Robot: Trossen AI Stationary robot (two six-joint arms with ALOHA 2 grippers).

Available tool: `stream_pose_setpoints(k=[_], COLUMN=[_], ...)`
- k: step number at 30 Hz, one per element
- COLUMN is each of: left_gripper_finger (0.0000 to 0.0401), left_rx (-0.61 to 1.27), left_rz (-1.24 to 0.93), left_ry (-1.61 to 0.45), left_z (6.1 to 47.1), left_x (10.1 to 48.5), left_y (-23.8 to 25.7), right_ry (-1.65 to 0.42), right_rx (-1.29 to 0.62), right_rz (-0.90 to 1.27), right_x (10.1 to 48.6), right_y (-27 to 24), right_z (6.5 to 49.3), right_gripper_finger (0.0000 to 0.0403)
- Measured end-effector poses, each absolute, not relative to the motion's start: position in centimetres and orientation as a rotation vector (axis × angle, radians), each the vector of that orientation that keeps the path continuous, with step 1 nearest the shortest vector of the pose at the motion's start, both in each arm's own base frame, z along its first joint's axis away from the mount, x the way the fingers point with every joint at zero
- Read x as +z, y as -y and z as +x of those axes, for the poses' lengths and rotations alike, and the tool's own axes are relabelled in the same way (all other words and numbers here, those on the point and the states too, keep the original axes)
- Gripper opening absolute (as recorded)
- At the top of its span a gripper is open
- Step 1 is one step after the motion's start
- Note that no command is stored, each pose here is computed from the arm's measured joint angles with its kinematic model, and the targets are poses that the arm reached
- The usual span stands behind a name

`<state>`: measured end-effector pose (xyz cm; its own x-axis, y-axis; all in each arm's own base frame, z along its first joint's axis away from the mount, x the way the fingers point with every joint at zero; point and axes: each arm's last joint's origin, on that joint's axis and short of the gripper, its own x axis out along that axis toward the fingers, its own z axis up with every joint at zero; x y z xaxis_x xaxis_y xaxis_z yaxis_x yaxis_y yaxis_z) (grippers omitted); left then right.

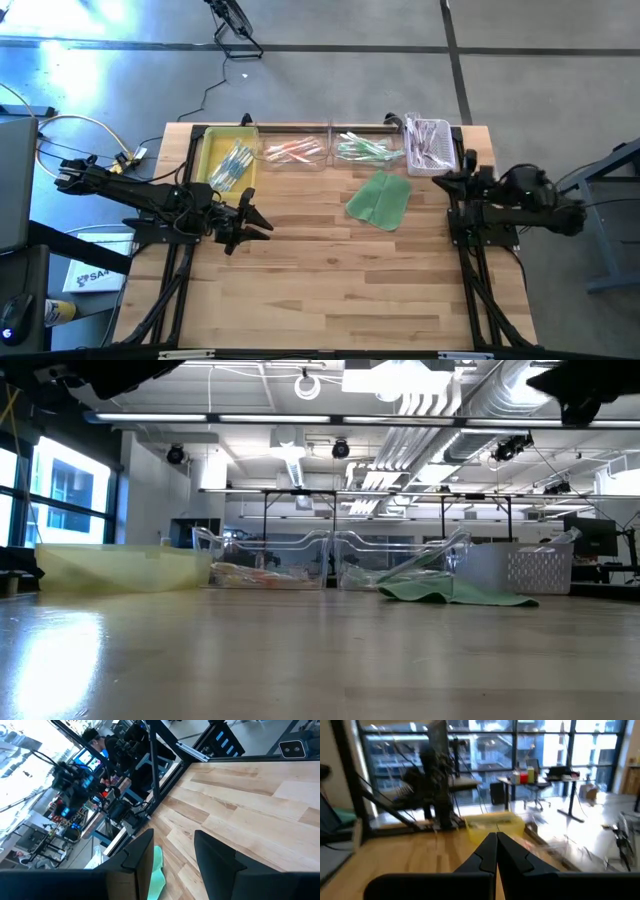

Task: Pick & Place Toothbrushes
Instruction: Return to Home Position

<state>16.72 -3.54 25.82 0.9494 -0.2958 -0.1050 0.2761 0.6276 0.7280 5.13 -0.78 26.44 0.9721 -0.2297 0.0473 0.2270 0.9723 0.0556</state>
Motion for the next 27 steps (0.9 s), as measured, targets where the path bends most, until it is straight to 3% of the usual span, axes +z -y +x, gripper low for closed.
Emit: stream_pose_setpoints(k=[13, 27], left_gripper_finger=[0.0136, 0.0136], left_rx=[-0.328, -0.328], left_rz=[0.826, 0.825], left_ry=[0.025, 0.025], left_z=[16.7, 16.7], left_x=[25.8, 25.8], left_y=[3.5, 3.5], right_ry=[0.027, 0.000], right_rx=[-0.220, -0.124], right_rz=[0.120, 0.118], right_x=[19.5, 17.2], right_y=[0.9, 0.7], right_z=[8.8, 9.5], right_gripper_finger=[0.0002, 0.0002])
